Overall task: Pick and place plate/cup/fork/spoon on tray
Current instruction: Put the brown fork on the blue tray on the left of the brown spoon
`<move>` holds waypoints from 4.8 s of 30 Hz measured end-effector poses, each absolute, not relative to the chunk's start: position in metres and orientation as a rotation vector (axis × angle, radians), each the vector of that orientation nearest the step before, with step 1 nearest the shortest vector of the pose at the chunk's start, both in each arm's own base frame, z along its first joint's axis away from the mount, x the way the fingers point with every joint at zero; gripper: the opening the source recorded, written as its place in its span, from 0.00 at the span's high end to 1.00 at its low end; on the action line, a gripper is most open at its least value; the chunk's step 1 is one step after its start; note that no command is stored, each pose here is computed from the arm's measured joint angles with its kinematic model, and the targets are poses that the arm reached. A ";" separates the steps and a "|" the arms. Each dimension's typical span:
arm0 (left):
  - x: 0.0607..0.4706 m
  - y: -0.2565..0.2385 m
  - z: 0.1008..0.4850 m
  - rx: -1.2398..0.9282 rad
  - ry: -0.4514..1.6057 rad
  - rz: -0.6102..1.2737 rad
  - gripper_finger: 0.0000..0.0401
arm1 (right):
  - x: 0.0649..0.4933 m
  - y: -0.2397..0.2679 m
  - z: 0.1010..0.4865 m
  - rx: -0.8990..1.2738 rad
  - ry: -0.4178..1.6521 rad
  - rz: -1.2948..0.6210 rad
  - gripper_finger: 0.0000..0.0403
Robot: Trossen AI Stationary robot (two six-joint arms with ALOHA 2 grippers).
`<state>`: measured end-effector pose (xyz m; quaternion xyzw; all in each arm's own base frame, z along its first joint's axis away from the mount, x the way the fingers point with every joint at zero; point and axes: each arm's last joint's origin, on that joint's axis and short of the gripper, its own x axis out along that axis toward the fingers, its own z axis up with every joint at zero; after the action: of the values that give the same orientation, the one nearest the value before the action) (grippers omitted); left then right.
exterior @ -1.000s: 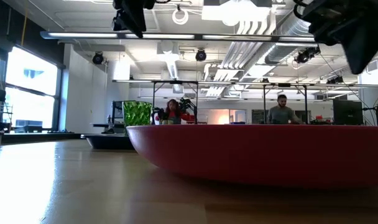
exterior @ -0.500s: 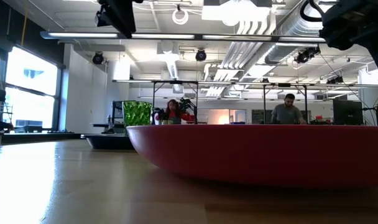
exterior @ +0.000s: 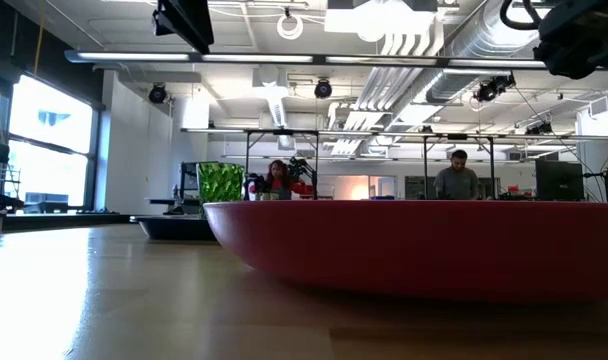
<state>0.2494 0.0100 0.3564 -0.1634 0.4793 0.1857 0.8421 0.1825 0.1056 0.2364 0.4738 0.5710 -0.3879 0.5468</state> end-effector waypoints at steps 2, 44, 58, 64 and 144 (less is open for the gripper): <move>0.249 0.008 0.356 -0.327 1.016 0.377 0.74 | 0.182 0.106 0.236 1.142 1.334 -0.943 0.91; 0.250 0.008 0.357 -0.213 1.028 0.338 0.74 | 0.185 0.055 0.135 1.271 1.178 -1.182 0.80; 0.250 0.008 0.357 -0.147 1.038 0.304 0.74 | 0.195 0.057 0.152 1.295 1.145 -1.234 0.96; 0.249 0.016 0.357 -0.098 1.039 0.342 0.74 | 0.208 0.060 0.181 1.290 1.060 -1.258 0.96; 0.222 0.117 0.356 -0.217 1.050 0.666 0.74 | 0.306 -0.150 0.162 1.224 0.955 -1.168 0.96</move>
<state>0.2222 0.1168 0.3562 -0.1012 0.4910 0.3113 0.8073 0.3058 -0.1496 0.1623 0.5201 0.4060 -0.4965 0.5640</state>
